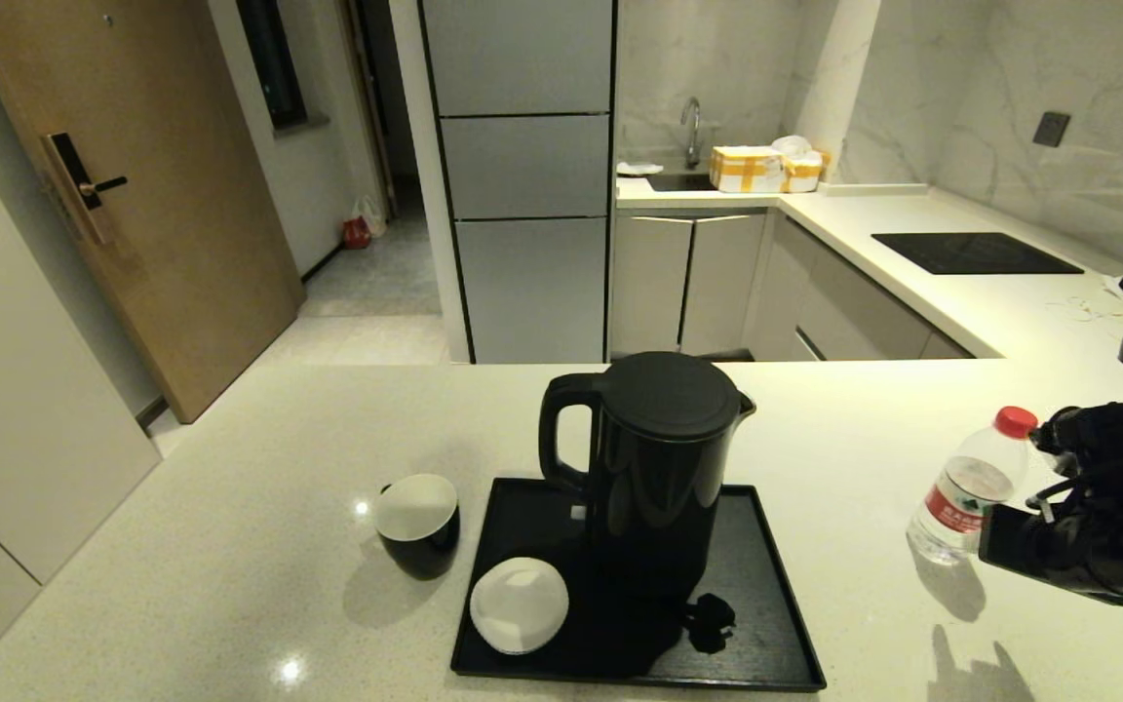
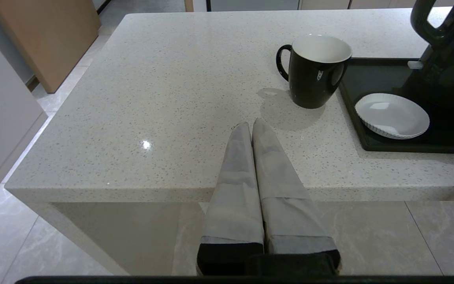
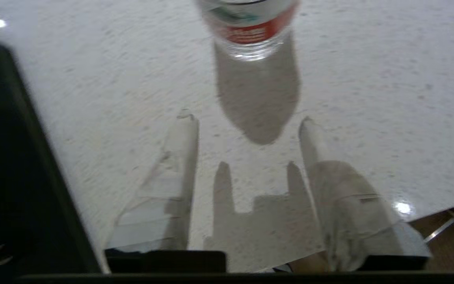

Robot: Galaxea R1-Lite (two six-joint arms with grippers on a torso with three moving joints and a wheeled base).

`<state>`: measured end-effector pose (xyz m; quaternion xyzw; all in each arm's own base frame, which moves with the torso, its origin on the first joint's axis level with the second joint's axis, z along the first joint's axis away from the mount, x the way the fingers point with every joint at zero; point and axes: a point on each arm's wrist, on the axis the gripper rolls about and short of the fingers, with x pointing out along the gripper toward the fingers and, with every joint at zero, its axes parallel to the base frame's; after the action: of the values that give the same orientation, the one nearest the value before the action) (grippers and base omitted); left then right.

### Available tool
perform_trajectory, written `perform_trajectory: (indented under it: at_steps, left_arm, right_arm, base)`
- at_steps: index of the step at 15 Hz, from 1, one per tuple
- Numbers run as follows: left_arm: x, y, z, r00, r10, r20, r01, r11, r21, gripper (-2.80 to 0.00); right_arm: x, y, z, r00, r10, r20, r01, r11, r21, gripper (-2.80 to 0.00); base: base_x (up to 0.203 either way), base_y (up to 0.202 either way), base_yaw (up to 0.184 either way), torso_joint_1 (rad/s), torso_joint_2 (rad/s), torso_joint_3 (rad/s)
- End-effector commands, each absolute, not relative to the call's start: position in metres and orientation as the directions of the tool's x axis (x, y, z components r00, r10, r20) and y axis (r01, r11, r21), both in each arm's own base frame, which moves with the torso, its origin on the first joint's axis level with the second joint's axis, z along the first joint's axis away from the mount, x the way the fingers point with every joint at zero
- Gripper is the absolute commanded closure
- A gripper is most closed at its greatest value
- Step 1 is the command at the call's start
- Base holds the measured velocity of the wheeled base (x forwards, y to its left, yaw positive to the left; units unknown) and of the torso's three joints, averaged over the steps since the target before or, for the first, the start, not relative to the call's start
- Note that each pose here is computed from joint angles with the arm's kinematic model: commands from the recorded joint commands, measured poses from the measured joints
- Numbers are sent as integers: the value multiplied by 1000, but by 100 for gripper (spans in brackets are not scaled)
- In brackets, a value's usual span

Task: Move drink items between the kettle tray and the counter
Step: Return the bottled water to its original position

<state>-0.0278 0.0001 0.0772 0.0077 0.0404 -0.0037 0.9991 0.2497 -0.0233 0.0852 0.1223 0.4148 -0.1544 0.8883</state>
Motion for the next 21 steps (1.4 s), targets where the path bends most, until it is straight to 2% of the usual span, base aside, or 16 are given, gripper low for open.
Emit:
perform_trajectory:
  at_steps: [1,5,6,11,19,20,21]
  left_arm:
    - [-28,0,77,997,-6,-80,8,1000,15,0]
    - [-28,0,77,997,-6,-80,7,1000,15,0]
    - [-28,0,77,997,-8,-80,9,1000,15,0]
    - [-28,0,77,997,-7,-80,9,1000,15,0]
    - [-28,0,77,997,-6,-80,7,1000,15,0]
    - [-28,0,77,997,-6,-80,7,1000,15,0]
    - [-28,0,77,997,-8,-80,9,1000,15,0]
  right_arm:
    - [247,-21,92,636,-155,-756,353,930,106,-280]
    - [259,-22,93,662,-173,-729,358,928,105,-280]
    - [267,-23,92,697,-186,-693,359,926,112,-280]
    - [301,-28,72,751,-272,-601,396,915,81,-280]
    - [324,-31,62,777,-312,-547,419,905,78,-280]
    - [327,-32,62,771,-340,-538,439,896,63,0]
    - [328,-32,62,770,-347,-535,445,894,60,0]
  base:
    - [0,0,0,0,0,0]
    - [0,0,0,0,0,0]
    - [0,0,0,0,0,0]
    - [0,0,0,0,0,0]
    - [0,0,0,0,0,0]
    - [0,0,0,0,0,0]
    - [0,0,0,0,0,0]
